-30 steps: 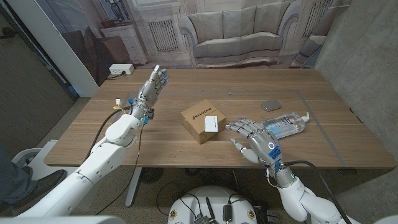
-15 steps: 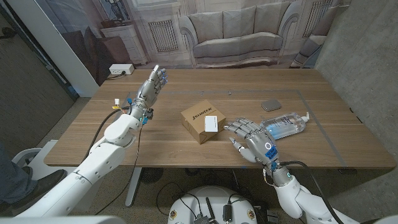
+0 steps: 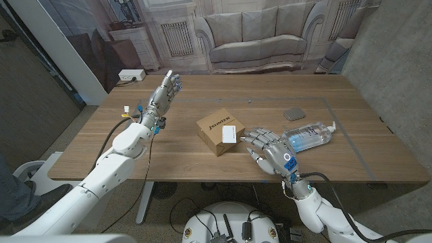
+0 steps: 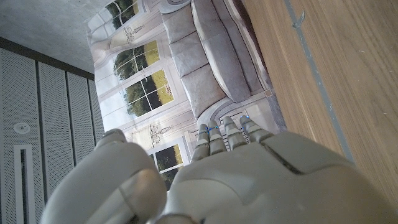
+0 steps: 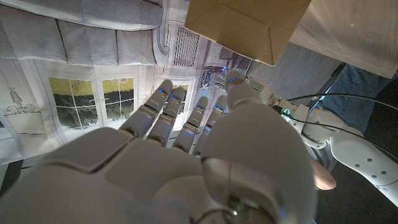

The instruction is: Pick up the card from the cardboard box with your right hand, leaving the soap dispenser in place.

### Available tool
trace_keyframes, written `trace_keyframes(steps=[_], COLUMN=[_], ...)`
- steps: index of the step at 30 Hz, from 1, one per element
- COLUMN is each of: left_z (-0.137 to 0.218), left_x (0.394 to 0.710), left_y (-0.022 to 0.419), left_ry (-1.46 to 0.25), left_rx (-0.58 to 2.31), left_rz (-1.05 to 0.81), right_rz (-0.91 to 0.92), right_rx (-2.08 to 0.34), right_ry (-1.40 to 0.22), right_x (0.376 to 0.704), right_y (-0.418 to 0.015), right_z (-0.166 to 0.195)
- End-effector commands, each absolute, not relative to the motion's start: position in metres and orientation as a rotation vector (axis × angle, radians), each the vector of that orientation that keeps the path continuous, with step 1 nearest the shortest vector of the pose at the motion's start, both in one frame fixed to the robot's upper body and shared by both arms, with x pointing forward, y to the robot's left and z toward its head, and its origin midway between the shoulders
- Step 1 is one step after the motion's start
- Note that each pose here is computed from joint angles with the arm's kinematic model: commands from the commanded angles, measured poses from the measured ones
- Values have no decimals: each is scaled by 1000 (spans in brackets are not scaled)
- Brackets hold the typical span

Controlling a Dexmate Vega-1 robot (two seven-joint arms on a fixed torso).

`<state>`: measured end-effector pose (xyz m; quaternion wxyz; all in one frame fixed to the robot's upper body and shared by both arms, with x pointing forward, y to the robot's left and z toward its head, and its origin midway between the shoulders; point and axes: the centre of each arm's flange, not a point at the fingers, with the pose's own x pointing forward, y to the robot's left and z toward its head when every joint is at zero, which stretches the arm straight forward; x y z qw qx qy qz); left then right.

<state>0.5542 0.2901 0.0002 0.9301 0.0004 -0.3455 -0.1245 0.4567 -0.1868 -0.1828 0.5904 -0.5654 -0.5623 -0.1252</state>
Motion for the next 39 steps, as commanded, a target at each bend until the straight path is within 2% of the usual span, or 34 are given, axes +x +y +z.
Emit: trace_keyframes(steps=[1,39], left_z=[4,12], left_x=[557,568], left_y=[291,286], left_ry=[-700,-689], left_rx=[8,12], left_rz=[-251,-258], right_rz=[-272,-239], right_rx=[-1316,-1269], right_ry=[-1300,-1308], right_x=[470,492], right_y=[-183,-171], right_z=[-182,-183])
